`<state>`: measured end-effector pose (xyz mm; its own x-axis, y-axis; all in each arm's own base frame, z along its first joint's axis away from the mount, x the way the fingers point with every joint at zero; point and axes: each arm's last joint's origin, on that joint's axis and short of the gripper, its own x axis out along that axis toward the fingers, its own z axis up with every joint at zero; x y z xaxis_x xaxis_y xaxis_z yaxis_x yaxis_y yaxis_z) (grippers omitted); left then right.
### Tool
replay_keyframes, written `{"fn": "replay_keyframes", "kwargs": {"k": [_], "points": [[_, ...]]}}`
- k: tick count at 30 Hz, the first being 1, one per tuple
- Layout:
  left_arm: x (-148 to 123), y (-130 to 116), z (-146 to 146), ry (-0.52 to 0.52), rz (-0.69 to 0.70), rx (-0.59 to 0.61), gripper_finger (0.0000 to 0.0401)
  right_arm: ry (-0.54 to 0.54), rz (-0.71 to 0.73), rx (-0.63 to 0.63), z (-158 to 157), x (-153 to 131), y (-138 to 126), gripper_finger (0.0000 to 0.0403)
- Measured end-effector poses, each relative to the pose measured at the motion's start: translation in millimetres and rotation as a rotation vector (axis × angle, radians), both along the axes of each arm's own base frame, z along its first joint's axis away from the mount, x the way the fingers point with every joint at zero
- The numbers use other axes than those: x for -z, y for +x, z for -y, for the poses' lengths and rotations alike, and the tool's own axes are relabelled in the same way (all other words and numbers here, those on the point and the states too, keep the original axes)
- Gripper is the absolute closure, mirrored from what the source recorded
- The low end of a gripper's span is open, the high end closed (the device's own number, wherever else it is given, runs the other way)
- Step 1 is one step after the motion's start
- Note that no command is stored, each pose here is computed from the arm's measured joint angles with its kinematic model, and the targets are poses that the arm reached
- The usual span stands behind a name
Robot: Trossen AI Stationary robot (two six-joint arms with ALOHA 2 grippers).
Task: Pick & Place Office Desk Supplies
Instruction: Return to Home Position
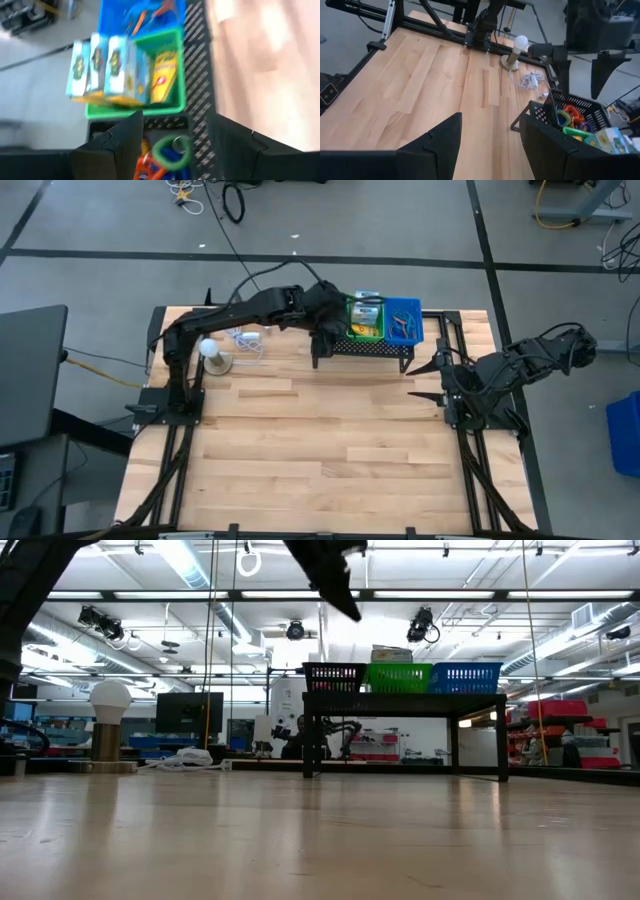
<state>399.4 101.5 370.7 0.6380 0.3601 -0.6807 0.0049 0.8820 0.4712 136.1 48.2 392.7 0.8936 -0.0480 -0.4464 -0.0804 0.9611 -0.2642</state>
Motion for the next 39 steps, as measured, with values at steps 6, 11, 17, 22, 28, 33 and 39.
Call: {"fn": "replay_keyframes", "kwargs": {"k": [6, 11, 17, 22, 28, 33, 39], "points": [[-25.5, -16.8, 11.9, -0.052, 0.065, 0.084, 0.0174, -0.003, 0.06, -0.033, 1.7, -6.8, -5.2, 0.0195], [-53.8, -47.1, 23.6, -0.125, 0.115, 0.147, 0.0174, 0.02, 0.137, -0.056, 10.6, -15.9, -26.0, 0.0195], [-88.8, -92.5, 44.0, -0.155, 0.173, 0.173, 0.0174, 0.088, 0.216, -0.072, 22.9, -20.7, -55.0, 0.0195], [-115.0, -133.1, 67.5, -0.195, 0.241, 0.241, 0.0174, 0.125, 0.273, -0.147, 24.7, -1.4, -64.1, 0.0195], [-125.8, -178.2, 93.0, -0.221, 0.309, 0.251, 0.0174, 0.146, 0.311, -0.148, 29.8, 30.2, -75.6, 0.0195], [-103.9, -215.3, 109.1, -0.265, 0.356, 0.192, 0.0174, 0.193, 0.362, -0.139, 34.1, 47.4, -85.1, 0.0195], [-50.3, -251.8, 124.7, -0.326, 0.456, 0.173, 0.0175, 0.202, 0.372, -0.107, 34.8, 64.6, -84.6, 0.0195]]}}
